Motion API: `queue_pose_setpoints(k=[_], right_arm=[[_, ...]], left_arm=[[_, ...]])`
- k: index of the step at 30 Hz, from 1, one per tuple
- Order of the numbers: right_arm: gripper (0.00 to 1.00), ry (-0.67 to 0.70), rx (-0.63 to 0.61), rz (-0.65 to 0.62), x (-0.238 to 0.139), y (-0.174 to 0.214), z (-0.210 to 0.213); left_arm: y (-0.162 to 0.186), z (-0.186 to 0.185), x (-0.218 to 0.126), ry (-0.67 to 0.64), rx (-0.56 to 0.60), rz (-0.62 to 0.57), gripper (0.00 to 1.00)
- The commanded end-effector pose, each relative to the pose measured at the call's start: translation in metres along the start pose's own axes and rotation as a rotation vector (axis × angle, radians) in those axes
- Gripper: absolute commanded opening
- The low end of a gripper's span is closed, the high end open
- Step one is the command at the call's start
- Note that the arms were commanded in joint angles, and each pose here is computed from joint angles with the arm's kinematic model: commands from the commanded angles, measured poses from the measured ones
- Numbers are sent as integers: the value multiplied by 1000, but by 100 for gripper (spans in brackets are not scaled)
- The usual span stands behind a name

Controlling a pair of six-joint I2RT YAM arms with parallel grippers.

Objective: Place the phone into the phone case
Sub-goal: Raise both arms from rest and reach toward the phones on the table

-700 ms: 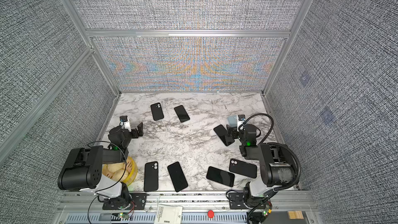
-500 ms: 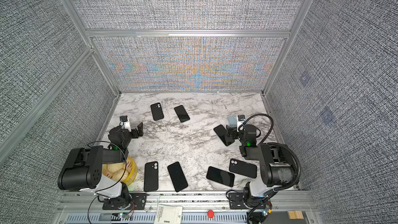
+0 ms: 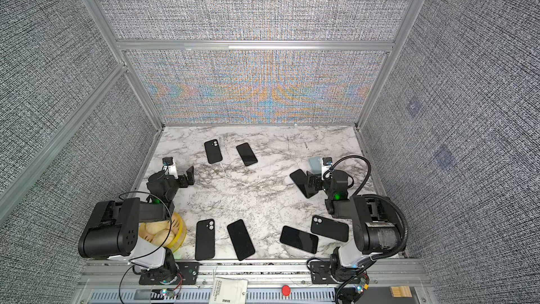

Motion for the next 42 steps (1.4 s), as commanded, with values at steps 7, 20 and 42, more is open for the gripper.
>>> queue_pose_setpoints(k=[7,20,42], right_arm=[[99,34,2,-28,-1,-6,-4],[99,179,8,73,-12,-67,-2],[99,-130,65,433,22,-68,116]], left_arm=[[0,-1,0,13,3,0,99],[-68,-3,-17,-191,49,86,99],[-79,-127,14,22,-220,435,98]])
Point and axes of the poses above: each gripper's point midway between its finger pads, its own x axis out along the fingers, its own z axis along the line the jaws close on, y = z × x, the point moved 7 cm from there along -x, back along the fingers, and after that the axes turned 1 degree about -x, right-handed, at the moved point
